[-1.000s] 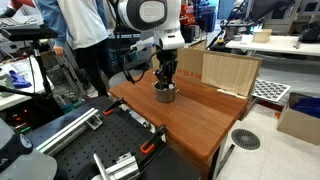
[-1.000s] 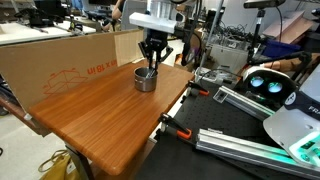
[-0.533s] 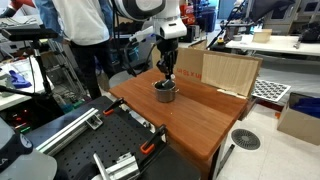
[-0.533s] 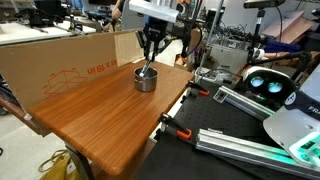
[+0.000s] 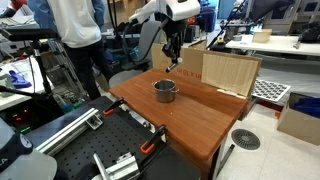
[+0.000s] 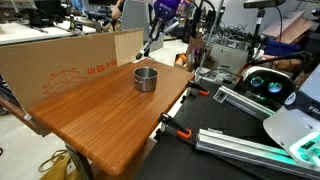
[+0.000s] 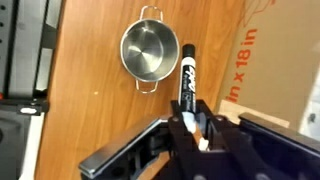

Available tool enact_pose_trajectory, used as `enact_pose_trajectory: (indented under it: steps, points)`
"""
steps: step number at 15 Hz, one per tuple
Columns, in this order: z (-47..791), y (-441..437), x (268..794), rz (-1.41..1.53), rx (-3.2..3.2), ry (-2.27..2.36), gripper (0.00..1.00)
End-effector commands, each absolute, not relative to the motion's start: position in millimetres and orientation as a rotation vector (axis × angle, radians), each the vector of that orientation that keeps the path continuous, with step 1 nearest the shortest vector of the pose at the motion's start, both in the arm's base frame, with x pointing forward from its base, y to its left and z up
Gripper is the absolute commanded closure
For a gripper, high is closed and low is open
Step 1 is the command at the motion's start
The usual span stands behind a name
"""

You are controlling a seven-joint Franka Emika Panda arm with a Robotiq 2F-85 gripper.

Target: Take the marker out of the pot and put it on the table

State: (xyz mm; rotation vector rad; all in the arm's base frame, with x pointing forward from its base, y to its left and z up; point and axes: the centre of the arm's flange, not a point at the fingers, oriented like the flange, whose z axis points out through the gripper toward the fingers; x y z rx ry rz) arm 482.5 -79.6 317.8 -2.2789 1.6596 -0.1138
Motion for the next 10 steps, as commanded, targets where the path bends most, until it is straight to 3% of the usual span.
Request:
enact_pose_trajectory:
  steps: [1, 10]
  points:
    - [315.3, -114.3, 474.3, -0.067, -2.211, 1.583, 0.95]
    - [264.7, -189.6, 490.9, 0.035, -2.140, 1.586, 0.95]
